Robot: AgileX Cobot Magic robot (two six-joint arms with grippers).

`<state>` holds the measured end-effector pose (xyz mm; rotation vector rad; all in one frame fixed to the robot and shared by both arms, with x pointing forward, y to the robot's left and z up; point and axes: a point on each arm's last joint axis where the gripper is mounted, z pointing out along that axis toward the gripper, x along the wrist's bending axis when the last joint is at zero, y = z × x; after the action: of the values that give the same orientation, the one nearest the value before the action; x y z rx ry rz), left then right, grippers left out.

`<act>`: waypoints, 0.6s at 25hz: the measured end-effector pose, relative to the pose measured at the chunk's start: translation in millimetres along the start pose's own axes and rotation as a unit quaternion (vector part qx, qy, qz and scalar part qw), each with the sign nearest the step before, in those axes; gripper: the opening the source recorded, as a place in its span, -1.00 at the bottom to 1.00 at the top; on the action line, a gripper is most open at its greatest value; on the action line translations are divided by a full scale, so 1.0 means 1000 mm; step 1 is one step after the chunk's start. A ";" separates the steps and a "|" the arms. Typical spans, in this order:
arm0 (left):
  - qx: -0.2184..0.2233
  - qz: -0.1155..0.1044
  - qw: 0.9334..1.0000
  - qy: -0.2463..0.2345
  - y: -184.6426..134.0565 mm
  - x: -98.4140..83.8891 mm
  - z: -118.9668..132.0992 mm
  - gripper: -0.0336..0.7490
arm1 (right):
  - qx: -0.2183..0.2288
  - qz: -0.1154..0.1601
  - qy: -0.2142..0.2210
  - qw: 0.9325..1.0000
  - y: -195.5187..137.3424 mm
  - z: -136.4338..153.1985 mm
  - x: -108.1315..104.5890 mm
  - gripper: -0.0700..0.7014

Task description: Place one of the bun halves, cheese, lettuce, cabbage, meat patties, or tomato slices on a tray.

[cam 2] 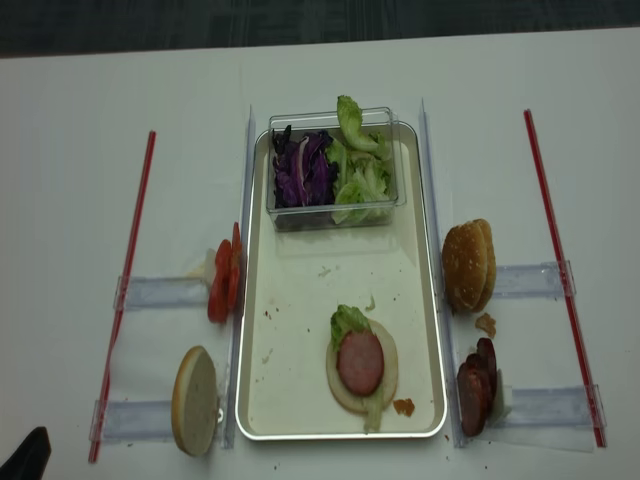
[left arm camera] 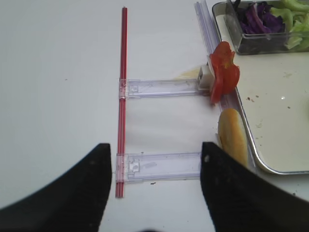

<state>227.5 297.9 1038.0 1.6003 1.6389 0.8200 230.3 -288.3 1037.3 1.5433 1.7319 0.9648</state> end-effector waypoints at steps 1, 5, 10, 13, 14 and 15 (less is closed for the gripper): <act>0.000 0.000 1.000 0.000 0.000 0.000 0.000 0.09 | 0.000 0.000 0.000 1.000 0.000 0.000 0.000 0.29; 0.000 0.000 1.000 0.000 0.000 0.000 0.000 0.09 | 0.000 0.000 0.000 1.000 0.000 0.000 0.000 0.29; 0.000 0.000 1.000 0.000 0.000 0.000 0.000 0.09 | 0.000 0.000 0.000 1.000 0.000 0.000 0.000 0.29; 0.000 0.000 1.000 0.000 0.000 0.000 0.000 0.09 | 0.000 0.000 0.000 1.000 0.000 0.000 0.000 0.29; 0.000 0.000 1.000 0.000 0.000 0.000 0.000 0.09 | 0.000 0.000 0.000 1.000 0.000 0.000 0.000 0.29; 0.000 0.000 1.000 0.000 0.000 0.000 0.000 0.09 | 0.000 0.000 0.000 1.000 0.000 0.000 0.000 0.29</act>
<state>227.5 297.9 1038.0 1.6003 1.6389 0.8200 230.3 -288.3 1037.3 1.5433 1.7319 0.9648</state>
